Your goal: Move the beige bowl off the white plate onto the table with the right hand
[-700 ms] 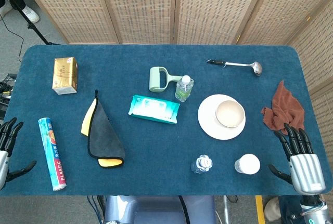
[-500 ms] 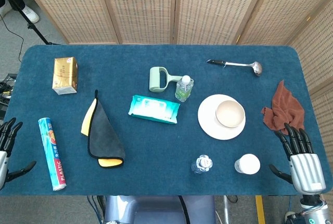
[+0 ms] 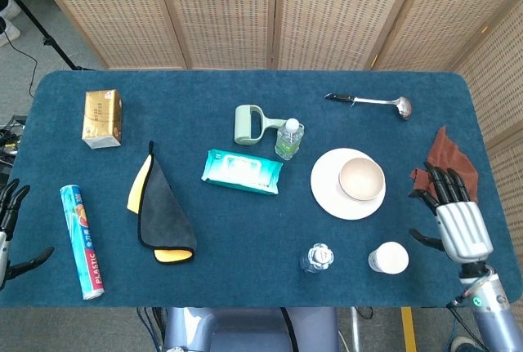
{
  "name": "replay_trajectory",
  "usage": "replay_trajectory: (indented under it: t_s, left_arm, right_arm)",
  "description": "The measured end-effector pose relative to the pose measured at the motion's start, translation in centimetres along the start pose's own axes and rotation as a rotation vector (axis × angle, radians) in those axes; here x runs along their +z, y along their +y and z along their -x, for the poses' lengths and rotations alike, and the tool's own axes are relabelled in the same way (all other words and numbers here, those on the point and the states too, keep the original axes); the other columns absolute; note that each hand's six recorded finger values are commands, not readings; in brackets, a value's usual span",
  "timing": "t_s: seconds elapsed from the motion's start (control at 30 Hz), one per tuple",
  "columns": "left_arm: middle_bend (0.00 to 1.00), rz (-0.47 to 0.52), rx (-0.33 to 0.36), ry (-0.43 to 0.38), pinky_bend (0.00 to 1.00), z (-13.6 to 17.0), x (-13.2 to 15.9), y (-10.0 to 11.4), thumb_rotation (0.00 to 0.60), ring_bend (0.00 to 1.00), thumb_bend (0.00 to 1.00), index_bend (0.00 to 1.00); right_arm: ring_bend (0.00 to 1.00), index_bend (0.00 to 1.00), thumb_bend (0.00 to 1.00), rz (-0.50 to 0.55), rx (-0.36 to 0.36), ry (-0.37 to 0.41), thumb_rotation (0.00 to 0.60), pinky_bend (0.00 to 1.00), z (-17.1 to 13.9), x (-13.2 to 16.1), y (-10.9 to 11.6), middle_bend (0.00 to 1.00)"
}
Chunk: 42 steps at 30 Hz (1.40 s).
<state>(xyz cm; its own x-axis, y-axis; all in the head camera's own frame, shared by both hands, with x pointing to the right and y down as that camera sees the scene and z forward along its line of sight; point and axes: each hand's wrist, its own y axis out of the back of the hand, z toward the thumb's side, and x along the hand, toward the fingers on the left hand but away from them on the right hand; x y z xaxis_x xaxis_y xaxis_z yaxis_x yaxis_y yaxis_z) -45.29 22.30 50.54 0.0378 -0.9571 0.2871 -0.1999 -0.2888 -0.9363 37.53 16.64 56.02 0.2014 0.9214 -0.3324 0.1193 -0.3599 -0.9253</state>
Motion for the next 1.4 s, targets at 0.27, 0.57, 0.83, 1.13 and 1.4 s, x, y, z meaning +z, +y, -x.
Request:
replay_trajectory:
  t_s: [0.27, 0.57, 0.83, 1.13, 1.4]
  left_arm:
    - [0.00, -0.009, -0.007, 0.013, 0.00, -0.4, -0.1, -0.2, 0.600, 0.00, 0.10, 0.00]
    - [0.00, -0.016, -0.016, 0.018, 0.00, -0.7, -0.1, -0.5, 0.600, 0.00, 0.10, 0.00]
    - [0.00, -0.019, -0.019, 0.021, 0.00, -0.8, -0.1, -0.7, 0.600, 0.00, 0.10, 0.00]
    - [0.00, -0.016, -0.019, 0.017, 0.00, -0.7, 0.0, -0.7, 0.600, 0.00, 0.11, 0.00]
    - [0.00, -0.016, -0.018, 0.020, 0.00, -0.7, 0.0, -0.7, 0.600, 0.00, 0.11, 0.00]
  right_arm:
    - [0.00, 0.40, 0.07, 0.013, 0.114, 0.054, 0.600, 0.00, 6.2, 2.9, -3.1, 0.01]
    - [0.00, 0.48, 0.25, 0.016, 0.193, 0.047, 0.600, 0.00, 8.8, 4.6, -6.7, 0.02]
    - [0.00, 0.50, 0.28, 0.007, 0.211, 0.034, 0.600, 0.00, 9.4, 4.8, -7.6, 0.03]
    - [0.00, 0.52, 0.36, -0.005, 0.245, 0.015, 0.600, 0.00, 9.5, 4.3, -8.2, 0.03]
    - [0.00, 0.52, 0.37, -0.013, 0.285, -0.013, 0.600, 0.00, 9.5, 3.6, -9.3, 0.03]
